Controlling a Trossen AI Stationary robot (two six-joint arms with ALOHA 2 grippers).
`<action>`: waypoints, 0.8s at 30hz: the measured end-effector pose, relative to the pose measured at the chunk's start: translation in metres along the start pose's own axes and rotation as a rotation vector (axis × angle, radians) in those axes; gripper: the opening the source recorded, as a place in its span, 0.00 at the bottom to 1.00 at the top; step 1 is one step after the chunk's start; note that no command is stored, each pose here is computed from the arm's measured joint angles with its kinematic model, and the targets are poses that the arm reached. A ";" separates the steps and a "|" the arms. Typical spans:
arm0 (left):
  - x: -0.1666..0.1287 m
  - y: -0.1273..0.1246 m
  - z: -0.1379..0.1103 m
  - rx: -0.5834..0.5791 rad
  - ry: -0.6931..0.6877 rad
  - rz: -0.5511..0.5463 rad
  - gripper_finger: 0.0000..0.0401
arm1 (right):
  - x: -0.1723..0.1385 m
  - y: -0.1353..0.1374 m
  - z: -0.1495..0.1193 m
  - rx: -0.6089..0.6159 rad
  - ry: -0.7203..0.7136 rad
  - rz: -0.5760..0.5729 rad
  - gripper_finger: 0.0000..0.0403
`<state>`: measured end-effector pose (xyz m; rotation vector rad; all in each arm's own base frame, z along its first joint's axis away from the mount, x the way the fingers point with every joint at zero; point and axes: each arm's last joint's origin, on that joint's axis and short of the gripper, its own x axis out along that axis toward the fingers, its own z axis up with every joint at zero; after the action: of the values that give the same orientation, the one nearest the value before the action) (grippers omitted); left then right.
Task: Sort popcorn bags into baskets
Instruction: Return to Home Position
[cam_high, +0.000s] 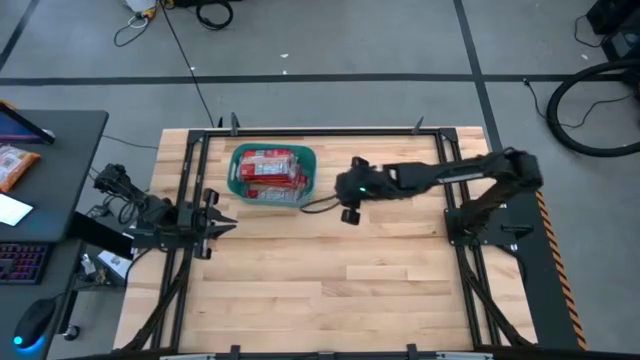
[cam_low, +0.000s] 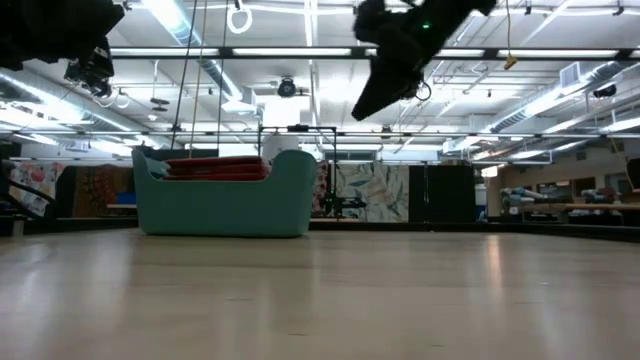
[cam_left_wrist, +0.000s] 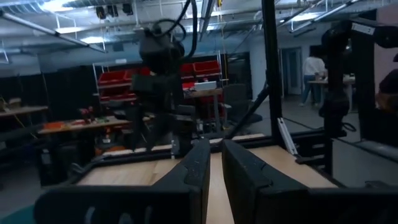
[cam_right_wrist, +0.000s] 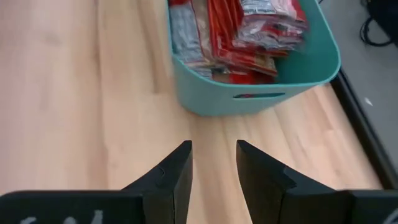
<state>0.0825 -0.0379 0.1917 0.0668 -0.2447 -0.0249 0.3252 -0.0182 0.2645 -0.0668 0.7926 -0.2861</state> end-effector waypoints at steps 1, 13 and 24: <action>0.000 0.000 0.000 0.015 -0.001 0.001 0.12 | -0.004 0.001 -0.005 0.023 -0.032 0.007 0.32; 0.000 -0.001 -0.006 0.099 0.050 -0.010 0.12 | -0.033 0.010 -0.075 0.301 -0.339 0.120 0.32; 0.004 0.004 -0.003 -0.038 -0.019 -0.165 0.12 | -0.048 0.006 -0.130 0.510 -0.585 0.165 0.32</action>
<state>0.0876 -0.0339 0.1898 0.0483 -0.2568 -0.1940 0.2025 0.0068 0.2052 0.3797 0.1272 -0.2849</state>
